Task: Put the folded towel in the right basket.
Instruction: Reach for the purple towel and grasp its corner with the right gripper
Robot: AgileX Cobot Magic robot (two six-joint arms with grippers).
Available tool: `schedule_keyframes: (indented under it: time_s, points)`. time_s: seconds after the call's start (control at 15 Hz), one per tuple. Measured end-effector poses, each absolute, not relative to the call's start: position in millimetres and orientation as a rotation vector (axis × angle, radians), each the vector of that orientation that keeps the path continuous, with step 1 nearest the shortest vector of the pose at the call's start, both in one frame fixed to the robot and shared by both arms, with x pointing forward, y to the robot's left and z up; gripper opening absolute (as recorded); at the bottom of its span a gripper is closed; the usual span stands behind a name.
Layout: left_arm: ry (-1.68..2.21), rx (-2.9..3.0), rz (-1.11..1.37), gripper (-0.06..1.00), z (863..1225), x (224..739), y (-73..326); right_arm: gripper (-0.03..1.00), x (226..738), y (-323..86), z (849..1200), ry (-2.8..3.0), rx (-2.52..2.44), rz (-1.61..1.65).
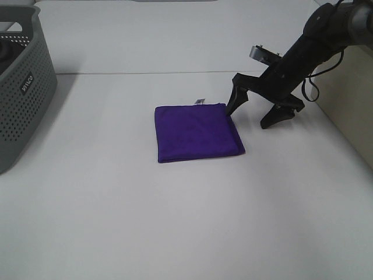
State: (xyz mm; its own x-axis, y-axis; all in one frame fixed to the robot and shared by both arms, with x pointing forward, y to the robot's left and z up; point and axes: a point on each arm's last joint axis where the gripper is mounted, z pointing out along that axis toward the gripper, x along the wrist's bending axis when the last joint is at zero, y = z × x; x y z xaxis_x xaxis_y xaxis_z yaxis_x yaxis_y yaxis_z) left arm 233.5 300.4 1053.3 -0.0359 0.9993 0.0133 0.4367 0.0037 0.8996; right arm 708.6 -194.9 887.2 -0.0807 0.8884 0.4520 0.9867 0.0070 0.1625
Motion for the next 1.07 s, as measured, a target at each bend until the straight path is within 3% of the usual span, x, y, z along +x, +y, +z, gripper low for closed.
schedule_keyframes:
  time_s: [0.33, 0.67, 0.73, 0.87, 0.93, 1.07]
  points:
    - [1.563, 1.520, 0.993, 0.99, 1053, 234, 300, 0.92, 709, -190, 883, -2.056, -1.956, -0.650]
    - [1.563, 1.520, 0.993, 0.99, 1053, 234, 300, 0.87, 698, -125, 872, -2.096, -1.869, -0.677]
    - [1.563, 1.520, 0.993, 0.99, 1053, 234, 300, 0.81, 692, -103, 868, -2.111, -1.847, -0.699]
    - [1.563, 1.520, 0.993, 0.99, 1053, 234, 300, 0.24, 677, -52, 856, -2.192, -1.795, -0.769]
    - [1.563, 1.520, 0.993, 0.99, 1053, 234, 300, 0.09, 674, -43, 855, -2.211, -1.785, -0.785]
    - [1.563, 1.520, 0.993, 0.99, 1053, 234, 300, 0.08, 672, -38, 854, -2.221, -1.780, -0.798]
